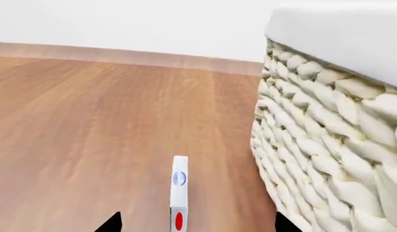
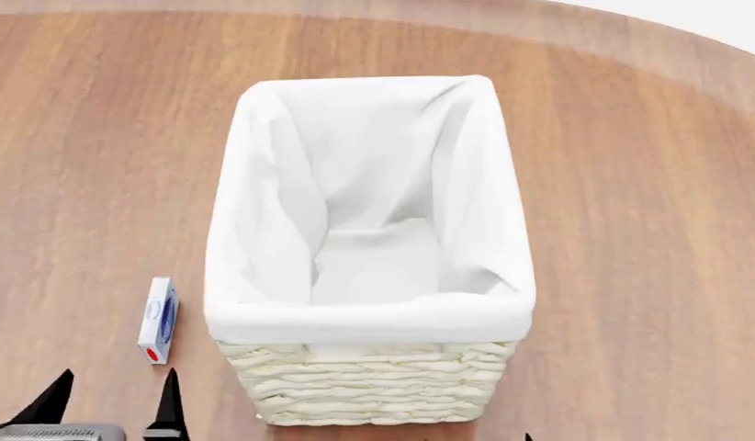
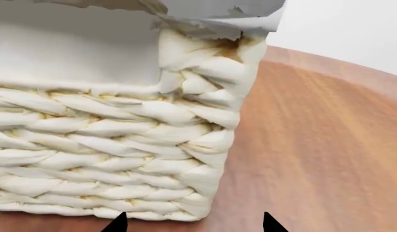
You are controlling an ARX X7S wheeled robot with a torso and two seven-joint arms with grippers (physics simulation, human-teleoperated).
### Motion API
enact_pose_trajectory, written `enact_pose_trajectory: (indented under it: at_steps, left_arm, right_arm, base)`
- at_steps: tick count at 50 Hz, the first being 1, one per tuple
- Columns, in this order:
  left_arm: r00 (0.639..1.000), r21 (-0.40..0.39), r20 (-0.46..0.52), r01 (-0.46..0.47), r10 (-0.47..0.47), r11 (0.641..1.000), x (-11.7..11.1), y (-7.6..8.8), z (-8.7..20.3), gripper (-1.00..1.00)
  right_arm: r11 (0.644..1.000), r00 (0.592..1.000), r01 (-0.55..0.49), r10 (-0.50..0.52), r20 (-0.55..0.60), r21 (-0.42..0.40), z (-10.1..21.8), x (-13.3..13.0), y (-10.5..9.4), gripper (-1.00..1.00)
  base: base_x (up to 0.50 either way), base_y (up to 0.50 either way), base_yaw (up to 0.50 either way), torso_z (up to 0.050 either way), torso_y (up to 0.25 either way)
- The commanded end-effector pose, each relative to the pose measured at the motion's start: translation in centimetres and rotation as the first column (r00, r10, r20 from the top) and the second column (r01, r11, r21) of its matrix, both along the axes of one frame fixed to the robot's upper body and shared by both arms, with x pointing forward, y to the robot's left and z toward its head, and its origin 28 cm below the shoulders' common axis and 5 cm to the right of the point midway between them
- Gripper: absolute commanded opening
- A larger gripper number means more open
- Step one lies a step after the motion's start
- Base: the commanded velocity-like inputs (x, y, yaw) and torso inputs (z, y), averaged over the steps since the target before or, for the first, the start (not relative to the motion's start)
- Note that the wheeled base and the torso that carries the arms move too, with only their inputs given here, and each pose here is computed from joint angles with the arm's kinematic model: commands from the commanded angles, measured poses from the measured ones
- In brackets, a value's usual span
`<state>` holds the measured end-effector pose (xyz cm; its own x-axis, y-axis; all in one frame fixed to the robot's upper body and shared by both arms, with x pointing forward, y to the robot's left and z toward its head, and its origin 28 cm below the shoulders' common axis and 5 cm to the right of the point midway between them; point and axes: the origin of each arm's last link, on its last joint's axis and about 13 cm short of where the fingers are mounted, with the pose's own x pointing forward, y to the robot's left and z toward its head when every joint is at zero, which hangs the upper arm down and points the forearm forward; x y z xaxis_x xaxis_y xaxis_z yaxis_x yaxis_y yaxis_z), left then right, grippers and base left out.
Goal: Pick up the cream cheese box, and put it in the basket.
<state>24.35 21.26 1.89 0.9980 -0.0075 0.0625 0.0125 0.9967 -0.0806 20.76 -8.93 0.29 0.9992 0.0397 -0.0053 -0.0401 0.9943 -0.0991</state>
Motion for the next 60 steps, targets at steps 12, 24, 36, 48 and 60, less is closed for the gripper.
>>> enact_pose_trajectory:
  at_steps: [12, 24, 36, 48, 60]
  left_arm:
    - [0.978, -0.162, -0.181, 0.074, -0.103, 0.984, 8.3, 0.9, 1.5, 1.00]
    - [0.959, -0.191, -0.271, 0.035, -0.087, 0.981, 12.0, 1.0, 0.8, 1.00]
    - [0.958, -0.181, -0.278, 0.021, -0.071, 0.983, 12.2, 1.0, 1.0, 1.00]
    - [0.951, -0.174, -0.307, -0.018, -0.037, 0.985, 12.1, 1.0, 0.9, 1.00]
    - [0.932, -0.054, -0.351, -0.120, 0.094, 0.991, 12.2, 1.4, 1.0, 1.00]
  right_arm:
    - [1.000, 1.000, 0.009, -0.009, 0.012, 0.012, 0.4, -0.1, -0.2, 1.00]
    - [1.000, 1.000, 0.012, -0.012, 0.013, 0.018, 0.5, 0.0, -0.3, 1.00]
    - [1.000, 1.000, 0.012, -0.012, 0.016, 0.021, 0.6, -0.1, -0.4, 1.00]
    - [1.000, 1.000, 0.010, -0.011, 0.022, 0.026, 0.8, -0.2, -0.4, 1.00]
    - [0.999, 0.999, 0.002, -0.003, 0.032, 0.033, 1.1, -0.6, -0.4, 1.00]
  base:
    - [0.00, 0.00, 0.00, 0.000, 0.000]
    - [0.00, 0.00, 0.00, 0.000, 0.000]
    - [0.00, 0.00, 0.00, 0.000, 0.000]
    - [0.00, 0.00, 0.00, 0.000, 0.000]
    - [0.00, 0.00, 0.00, 0.000, 0.000]
